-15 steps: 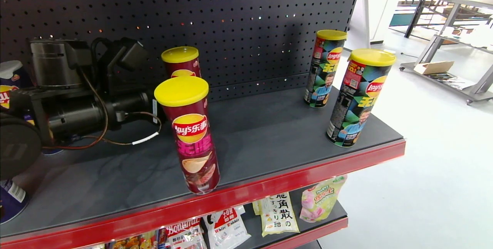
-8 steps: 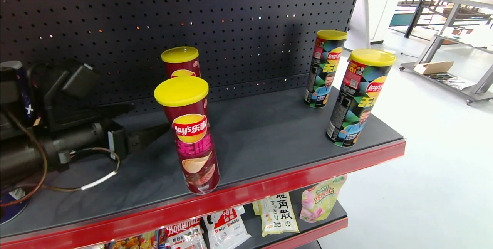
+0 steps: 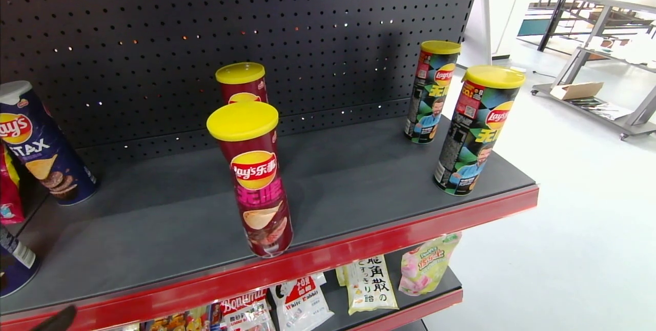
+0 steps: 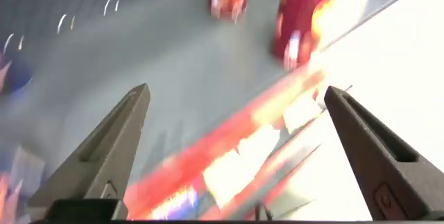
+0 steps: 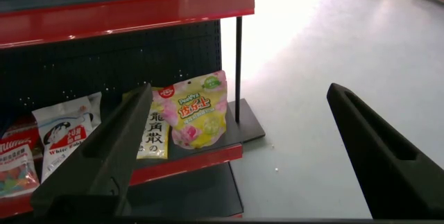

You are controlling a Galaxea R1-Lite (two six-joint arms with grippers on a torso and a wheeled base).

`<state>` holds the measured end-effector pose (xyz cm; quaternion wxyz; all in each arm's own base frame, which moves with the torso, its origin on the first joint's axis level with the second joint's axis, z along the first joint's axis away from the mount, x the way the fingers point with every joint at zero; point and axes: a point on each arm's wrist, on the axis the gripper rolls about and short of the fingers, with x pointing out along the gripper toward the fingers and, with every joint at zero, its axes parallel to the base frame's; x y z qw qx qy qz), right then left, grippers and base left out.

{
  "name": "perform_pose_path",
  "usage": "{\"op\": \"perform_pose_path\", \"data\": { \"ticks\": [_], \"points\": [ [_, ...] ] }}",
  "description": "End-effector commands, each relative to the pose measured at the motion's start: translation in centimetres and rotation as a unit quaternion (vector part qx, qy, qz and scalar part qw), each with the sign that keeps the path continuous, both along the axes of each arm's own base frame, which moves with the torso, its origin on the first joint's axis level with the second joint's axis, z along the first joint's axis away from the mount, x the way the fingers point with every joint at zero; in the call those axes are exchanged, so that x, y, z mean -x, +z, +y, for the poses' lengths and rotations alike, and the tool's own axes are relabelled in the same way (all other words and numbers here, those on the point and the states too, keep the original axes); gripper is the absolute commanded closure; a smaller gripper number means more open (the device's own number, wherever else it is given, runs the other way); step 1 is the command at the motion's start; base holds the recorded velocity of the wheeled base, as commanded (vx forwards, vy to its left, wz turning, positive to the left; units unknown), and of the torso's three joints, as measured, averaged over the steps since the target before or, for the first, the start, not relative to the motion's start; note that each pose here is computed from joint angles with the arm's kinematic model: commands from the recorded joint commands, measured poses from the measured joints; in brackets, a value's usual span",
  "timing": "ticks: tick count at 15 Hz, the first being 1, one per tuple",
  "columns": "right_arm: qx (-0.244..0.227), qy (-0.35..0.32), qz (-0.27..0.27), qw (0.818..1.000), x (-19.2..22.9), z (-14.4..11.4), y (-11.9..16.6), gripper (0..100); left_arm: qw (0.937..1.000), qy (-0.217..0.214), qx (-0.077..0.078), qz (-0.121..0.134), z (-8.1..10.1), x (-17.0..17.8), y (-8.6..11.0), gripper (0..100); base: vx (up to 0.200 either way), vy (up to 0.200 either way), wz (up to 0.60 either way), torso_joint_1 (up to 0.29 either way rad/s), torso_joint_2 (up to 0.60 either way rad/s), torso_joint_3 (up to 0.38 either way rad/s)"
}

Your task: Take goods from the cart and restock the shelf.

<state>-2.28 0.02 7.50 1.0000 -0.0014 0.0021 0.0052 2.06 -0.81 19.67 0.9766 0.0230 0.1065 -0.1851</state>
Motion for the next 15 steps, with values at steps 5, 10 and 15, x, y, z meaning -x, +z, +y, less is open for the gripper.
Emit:
{"op": "perform_pose_path", "data": {
  "ticks": [5, 10, 15],
  "points": [
    [0.000, 0.000, 0.001, 1.000, 0.0, 0.0, 0.0, 0, 0.9920, 0.078, 0.022, -0.097, 1.5, 6.3, -2.7, 0, 0.000, 0.000, 0.00, 0.000, 0.00, 0.000],
    [0.000, 0.001, 0.001, 1.000, 0.0, 0.0, 0.0, 0, 0.9883, 0.122, 0.019, -0.089, 1.6, 6.2, -4.0, 0, 0.000, 0.000, 0.00, 0.000, 0.00, 0.000],
    [0.000, 0.001, 0.001, 1.000, 0.0, 0.0, 0.0, 0, 0.9898, 0.122, 0.010, -0.074, 1.6, 5.7, -4.4, 0, 0.000, 0.000, 0.24, 0.001, 0.00, 0.001]
  ]
}}
